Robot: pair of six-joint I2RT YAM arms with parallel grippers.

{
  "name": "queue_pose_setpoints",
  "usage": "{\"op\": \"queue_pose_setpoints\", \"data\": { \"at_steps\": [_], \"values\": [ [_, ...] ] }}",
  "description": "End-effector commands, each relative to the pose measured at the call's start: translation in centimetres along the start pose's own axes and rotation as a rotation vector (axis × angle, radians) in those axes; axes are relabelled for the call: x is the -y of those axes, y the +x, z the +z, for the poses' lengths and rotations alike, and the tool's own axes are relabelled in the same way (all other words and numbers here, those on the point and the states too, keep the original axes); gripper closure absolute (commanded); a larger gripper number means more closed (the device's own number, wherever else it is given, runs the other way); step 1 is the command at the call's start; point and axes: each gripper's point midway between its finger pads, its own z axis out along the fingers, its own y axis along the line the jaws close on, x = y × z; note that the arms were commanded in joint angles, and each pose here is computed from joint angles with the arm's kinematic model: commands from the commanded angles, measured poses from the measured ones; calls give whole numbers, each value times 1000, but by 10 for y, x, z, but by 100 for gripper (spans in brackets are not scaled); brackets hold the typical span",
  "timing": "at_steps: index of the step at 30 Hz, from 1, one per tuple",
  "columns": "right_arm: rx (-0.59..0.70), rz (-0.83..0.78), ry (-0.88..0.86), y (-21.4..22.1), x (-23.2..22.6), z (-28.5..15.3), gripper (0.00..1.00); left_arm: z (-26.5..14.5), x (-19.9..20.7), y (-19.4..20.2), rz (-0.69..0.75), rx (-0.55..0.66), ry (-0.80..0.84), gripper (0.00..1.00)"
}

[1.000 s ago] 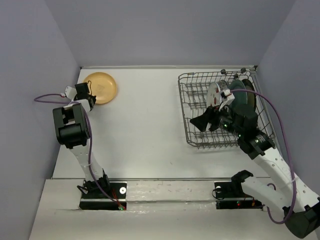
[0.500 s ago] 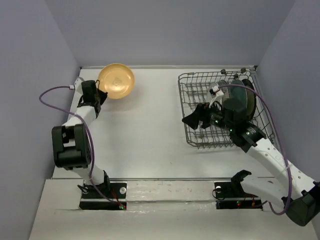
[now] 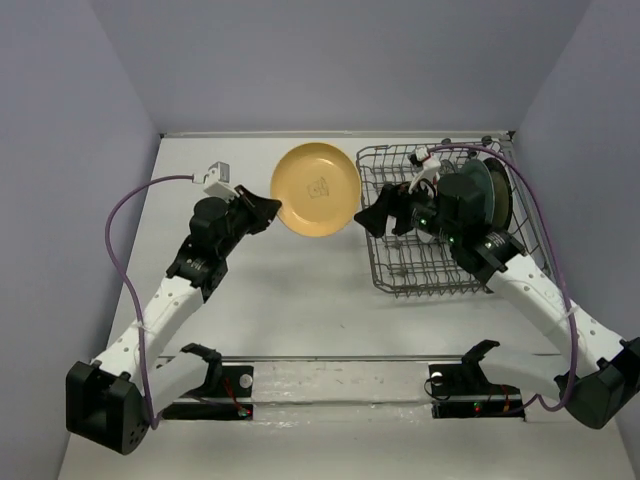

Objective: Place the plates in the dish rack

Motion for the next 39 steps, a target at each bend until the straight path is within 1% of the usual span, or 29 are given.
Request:
{"op": "queue_pose_setpoints", "data": {
  "at_steps": [1,4,5,7,8,10,11,12,13,14,15,16,17,18,20,21,22,23,24,25,26,27,29,30,33,39],
  "values": [
    [69,-23,-55,-27,-18,-2,10,-15,23,19,44,-58,106,94],
    [32,-2,-64,-17,-15,9,10,-22,34,27,76,-85,154,94],
    [20,2,-91,-13,-18,14,10,-24,36,32,94,-101,163,94],
    [9,28,-107,-7,-19,20,13,-28,42,40,110,-137,201,94],
    [17,31,-116,-9,-20,22,20,-31,46,42,123,-150,224,94],
    [-3,49,-129,-4,-20,29,28,-36,53,46,138,-175,265,89],
    [-4,49,-150,-5,-24,30,47,-40,54,46,157,-180,271,85],
    [-2,52,-148,-6,-24,31,61,-42,54,47,172,-185,275,79],
    [16,58,-140,-11,-24,30,77,-46,59,44,191,-187,288,61],
    [36,55,-130,-16,-23,28,89,-48,59,44,214,-191,286,48],
    [75,51,-84,-24,-17,26,93,-53,52,47,266,-219,266,35],
    [103,31,-58,-32,-14,19,93,-55,54,40,297,-205,251,11],
    [122,18,-22,-37,-9,16,93,-62,43,44,322,-239,203,3],
    [171,4,55,-52,1,11,93,-64,37,39,381,-225,177,1],
    [174,-50,190,-57,23,2,93,-71,24,41,426,-226,136,1],
    [232,-70,339,-74,45,-7,93,-77,9,45,442,-226,91,1],
    [238,-94,426,-77,60,-12,93,-79,0,46,455,-213,67,1],
    [220,-149,614,-76,93,-22,93,-83,-9,52,429,-191,57,1],
    [195,-177,625,-73,96,-20,93,-85,-3,46,417,-159,72,1],
    [212,-221,774,-81,117,-35,93,-90,4,50,418,-173,122,1],
    [200,-243,838,-79,127,-36,93,-95,13,46,427,-156,158,1],
    [198,-269,912,-81,137,-43,93,-96,13,44,429,-143,156,1],
    [197,-288,964,-86,142,-44,93,-98,10,40,424,-126,132,1],
    [173,-314,1016,-85,151,-41,93,-101,14,37,427,-110,150,1],
    [120,-347,1068,-77,162,-33,93,-103,15,36,427,-103,157,1],
    [56,-353,1137,-64,188,-27,93,-108,13,29,424,-63,138,1]
  ]
}}
